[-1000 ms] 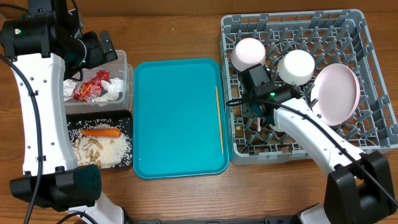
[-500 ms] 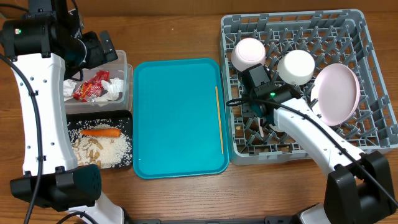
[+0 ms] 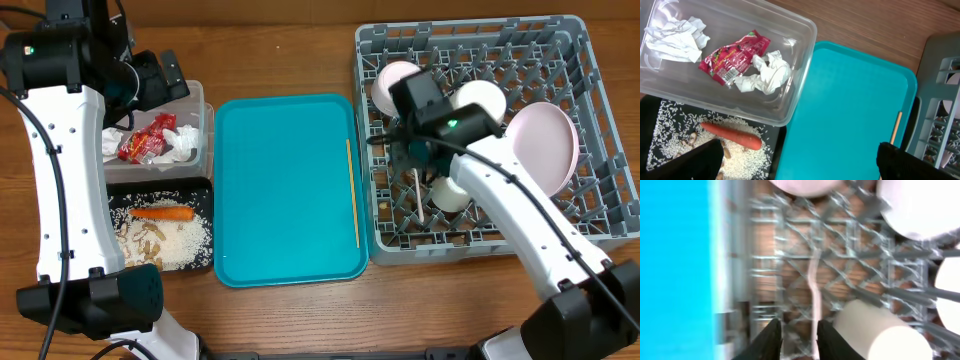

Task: Sort waste into correct bins and load items into the dishwasher
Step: 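Insert the fork into the rack slot and open the right gripper, then move the right gripper back over the wooden chopstick on the tray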

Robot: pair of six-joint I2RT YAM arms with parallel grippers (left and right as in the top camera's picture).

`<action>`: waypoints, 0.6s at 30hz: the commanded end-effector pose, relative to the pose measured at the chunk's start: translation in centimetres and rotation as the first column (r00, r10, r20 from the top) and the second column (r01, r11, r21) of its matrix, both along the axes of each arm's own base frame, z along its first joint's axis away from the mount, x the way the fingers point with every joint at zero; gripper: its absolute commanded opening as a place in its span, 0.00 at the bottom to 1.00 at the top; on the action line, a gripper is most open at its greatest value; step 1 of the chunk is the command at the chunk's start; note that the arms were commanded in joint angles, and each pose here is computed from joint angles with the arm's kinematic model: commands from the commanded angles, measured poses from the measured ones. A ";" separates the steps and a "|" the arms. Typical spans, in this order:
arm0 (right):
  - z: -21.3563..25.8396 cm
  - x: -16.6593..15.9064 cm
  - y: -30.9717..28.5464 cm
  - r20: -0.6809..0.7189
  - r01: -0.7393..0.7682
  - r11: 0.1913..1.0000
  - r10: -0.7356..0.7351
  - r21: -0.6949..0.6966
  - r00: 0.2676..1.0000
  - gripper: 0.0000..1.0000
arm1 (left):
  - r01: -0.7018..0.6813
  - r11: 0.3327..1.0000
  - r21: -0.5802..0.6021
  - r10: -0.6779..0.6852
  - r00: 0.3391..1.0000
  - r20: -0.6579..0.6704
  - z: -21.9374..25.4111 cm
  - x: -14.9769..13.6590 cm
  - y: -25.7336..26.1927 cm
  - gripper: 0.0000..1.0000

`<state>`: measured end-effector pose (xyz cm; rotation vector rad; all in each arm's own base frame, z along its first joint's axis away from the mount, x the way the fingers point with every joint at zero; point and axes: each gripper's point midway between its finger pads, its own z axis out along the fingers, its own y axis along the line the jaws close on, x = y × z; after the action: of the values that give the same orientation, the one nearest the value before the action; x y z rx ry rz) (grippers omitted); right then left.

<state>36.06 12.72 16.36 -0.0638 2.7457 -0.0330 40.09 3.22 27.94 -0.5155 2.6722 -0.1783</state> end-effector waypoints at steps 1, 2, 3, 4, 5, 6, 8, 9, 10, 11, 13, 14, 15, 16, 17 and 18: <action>2.6 -0.7 5.1 -0.011 -0.113 0.959 0.121 0.260 0.993 0.30 | 0.008 1.000 0.000 -0.008 1.000 0.017 0.5 0.1 -0.2 1.00; 2.8 -0.9 6.0 -0.017 -0.132 0.943 0.144 0.306 0.989 0.30 | 0.008 1.000 0.000 -0.008 1.000 0.017 0.5 0.1 -0.2 1.00; 3.1 -1.3 7.1 -0.025 -0.153 0.919 0.174 0.364 0.984 0.30 | 0.008 1.000 0.000 -0.008 1.000 0.017 0.5 0.1 -0.2 1.00; 3.1 -1.5 7.7 -0.028 -0.165 0.905 0.191 0.393 0.981 0.30 | 0.008 1.000 0.000 -0.008 1.000 0.017 0.5 0.1 -0.2 1.00; 3.2 -1.7 8.1 -0.029 -0.172 0.897 0.201 0.408 0.979 0.30 | 0.008 1.000 0.000 -0.008 1.000 0.017 0.5 0.1 -0.2 1.00; 3.2 -1.8 8.5 -0.027 -0.181 0.892 0.211 0.414 0.977 0.30 | 0.008 1.000 0.000 -0.008 1.000 0.017 0.5 0.1 -0.2 1.00; 3.2 -2.2 9.3 -0.020 -0.203 0.887 0.232 0.415 0.973 0.30 | 0.008 1.000 0.000 -0.008 1.000 0.017 0.5 0.1 -0.2 1.00; 3.2 -2.3 9.8 -0.014 -0.218 0.883 0.246 0.416 0.969 0.30 | 0.010 1.000 0.000 -0.010 1.000 0.017 0.5 0.1 -0.2 1.00; 3.2 -2.6 10.4 -0.008 -0.234 0.878 0.261 0.417 0.965 0.30 | 0.010 1.000 0.000 -0.010 1.000 0.017 0.5 0.1 -0.2 1.00; 3.1 -2.8 10.9 -0.004 -0.249 0.874 0.275 0.418 0.961 0.30 | 0.010 1.000 0.000 -0.010 1.000 0.017 0.5 0.1 -0.2 1.00; 3.0 -3.5 12.3 0.007 -0.285 0.862 0.311 0.420 0.950 0.29 | 0.010 1.000 0.000 -0.010 1.000 0.017 0.5 0.1 -0.2 1.00; 2.9 -3.8 12.9 0.012 -0.301 0.856 0.327 0.420 0.945 0.29 | 0.010 1.000 0.000 -0.010 1.000 0.017 0.5 0.1 -0.2 1.00; 2.8 -4.1 13.5 0.021 -0.316 0.852 0.339 0.417 0.941 0.29 | 0.009 1.000 0.000 -0.009 1.000 0.017 0.5 0.1 -0.2 1.00; 2.5 -4.2 14.0 0.024 -0.310 0.858 0.330 0.409 0.944 0.29 | 0.009 1.000 0.000 -0.009 1.000 0.017 0.5 0.1 -0.2 1.00; 2.3 -4.3 14.3 0.030 -0.301 0.868 0.315 0.395 0.949 0.29 | 0.010 1.000 0.000 -0.010 1.000 0.017 0.5 0.1 -0.2 1.00; 2.0 -4.3 14.6 0.037 -0.294 0.877 0.303 0.379 0.952 0.29 | 0.009 1.000 0.000 -0.009 1.000 0.017 0.5 0.1 -0.2 1.00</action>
<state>32.51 26.55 18.96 -0.3929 2.6788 0.6287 40.09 3.20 27.94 -0.5150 2.6723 -0.1784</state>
